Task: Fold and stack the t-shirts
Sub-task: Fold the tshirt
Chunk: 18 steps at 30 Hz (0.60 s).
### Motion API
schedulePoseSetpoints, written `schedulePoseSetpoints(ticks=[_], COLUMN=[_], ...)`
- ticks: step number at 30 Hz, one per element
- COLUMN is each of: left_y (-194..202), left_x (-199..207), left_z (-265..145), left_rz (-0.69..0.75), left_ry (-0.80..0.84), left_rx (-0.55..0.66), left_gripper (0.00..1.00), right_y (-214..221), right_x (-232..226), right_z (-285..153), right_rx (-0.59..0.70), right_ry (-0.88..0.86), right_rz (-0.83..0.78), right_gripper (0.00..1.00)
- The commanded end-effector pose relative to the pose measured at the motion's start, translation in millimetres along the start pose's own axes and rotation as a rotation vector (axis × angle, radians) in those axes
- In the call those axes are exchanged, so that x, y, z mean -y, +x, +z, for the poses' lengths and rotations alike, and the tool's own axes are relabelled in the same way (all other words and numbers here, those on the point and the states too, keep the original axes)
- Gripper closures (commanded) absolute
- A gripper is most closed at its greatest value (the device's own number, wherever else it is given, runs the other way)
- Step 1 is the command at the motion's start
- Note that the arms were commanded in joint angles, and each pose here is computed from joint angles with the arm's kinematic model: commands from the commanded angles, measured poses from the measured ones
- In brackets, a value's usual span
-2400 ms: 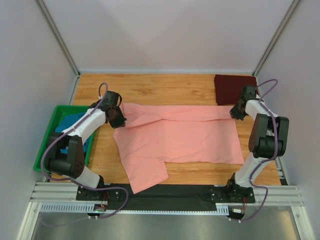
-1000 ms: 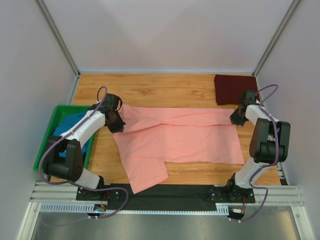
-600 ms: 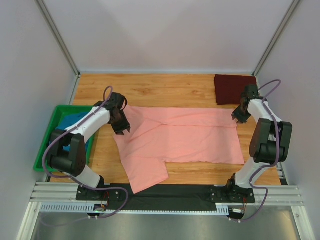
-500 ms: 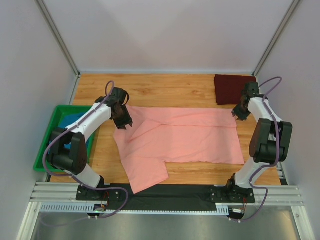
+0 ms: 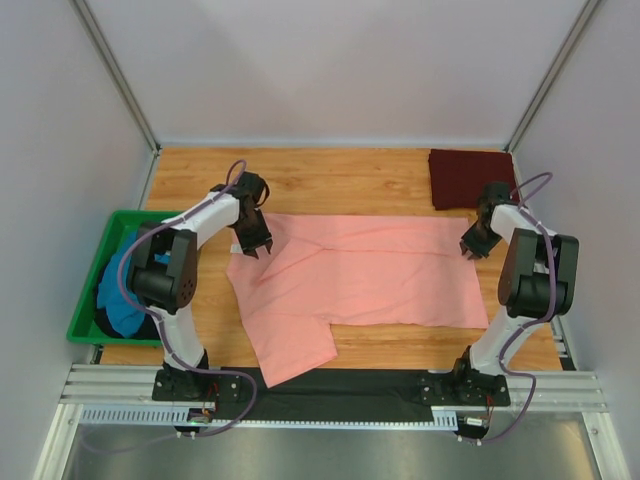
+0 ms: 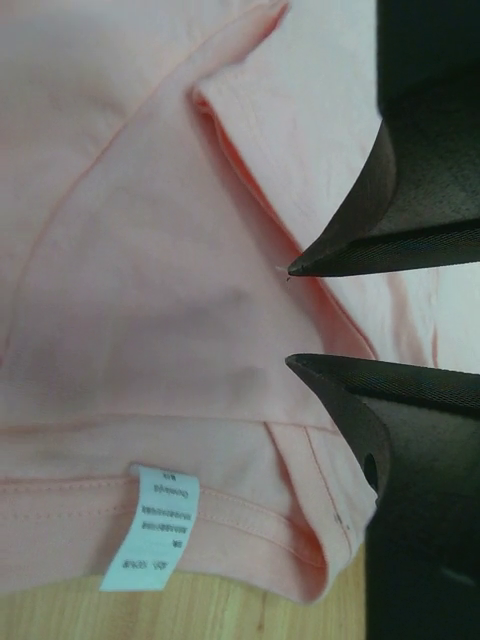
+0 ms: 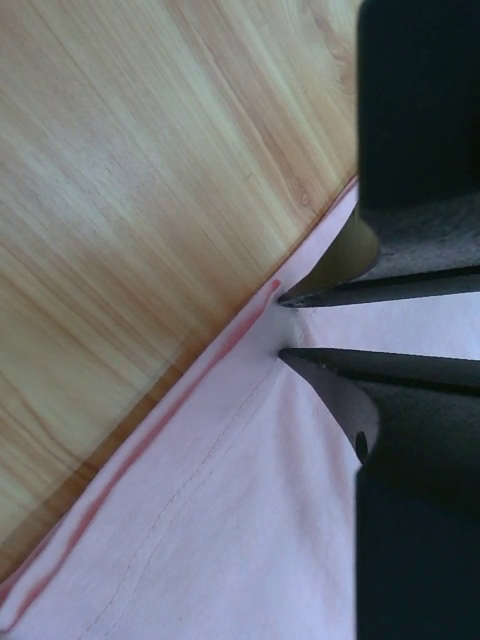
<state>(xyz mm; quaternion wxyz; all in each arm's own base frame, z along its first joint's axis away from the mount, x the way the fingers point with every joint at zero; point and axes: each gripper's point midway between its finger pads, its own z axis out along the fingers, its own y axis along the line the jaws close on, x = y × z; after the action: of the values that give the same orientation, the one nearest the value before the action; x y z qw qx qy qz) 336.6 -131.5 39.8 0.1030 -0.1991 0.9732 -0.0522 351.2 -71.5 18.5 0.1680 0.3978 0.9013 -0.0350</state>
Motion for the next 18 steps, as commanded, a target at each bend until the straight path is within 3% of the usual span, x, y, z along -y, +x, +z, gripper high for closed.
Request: schedulePoseSetpoints(ticks=[1,5,13,18], left_y=[-18.6,-27.8,-27.9,-24.5], left_x=[32.8,84.4,106.1,95.4], left_z=[-25.1,-30.4,-18.3,-1.1], left_rz=[0.096,0.255,0.425,0.478], left_ry=[0.181,0.447,0.570,0.518], left_rx=[0.023,0.020,-0.024,-0.057], left_gripper=[0.56,0.55,0.48,0.47], right_y=[-21.1,-27.8,-3.3,-8.5], right_x=[-8.9,-32.4,-73.6,-80.1], right_z=[-25.4,-64.7,-130.1,-172.6], right_rx=[0.070,0.093,0.056,0.105], right_ry=[-0.037,-0.141,-0.313,-0.381], right_rz=[-0.021,-0.030,-0.092,-0.113], right_gripper=[0.75,0.71,0.68,0.65])
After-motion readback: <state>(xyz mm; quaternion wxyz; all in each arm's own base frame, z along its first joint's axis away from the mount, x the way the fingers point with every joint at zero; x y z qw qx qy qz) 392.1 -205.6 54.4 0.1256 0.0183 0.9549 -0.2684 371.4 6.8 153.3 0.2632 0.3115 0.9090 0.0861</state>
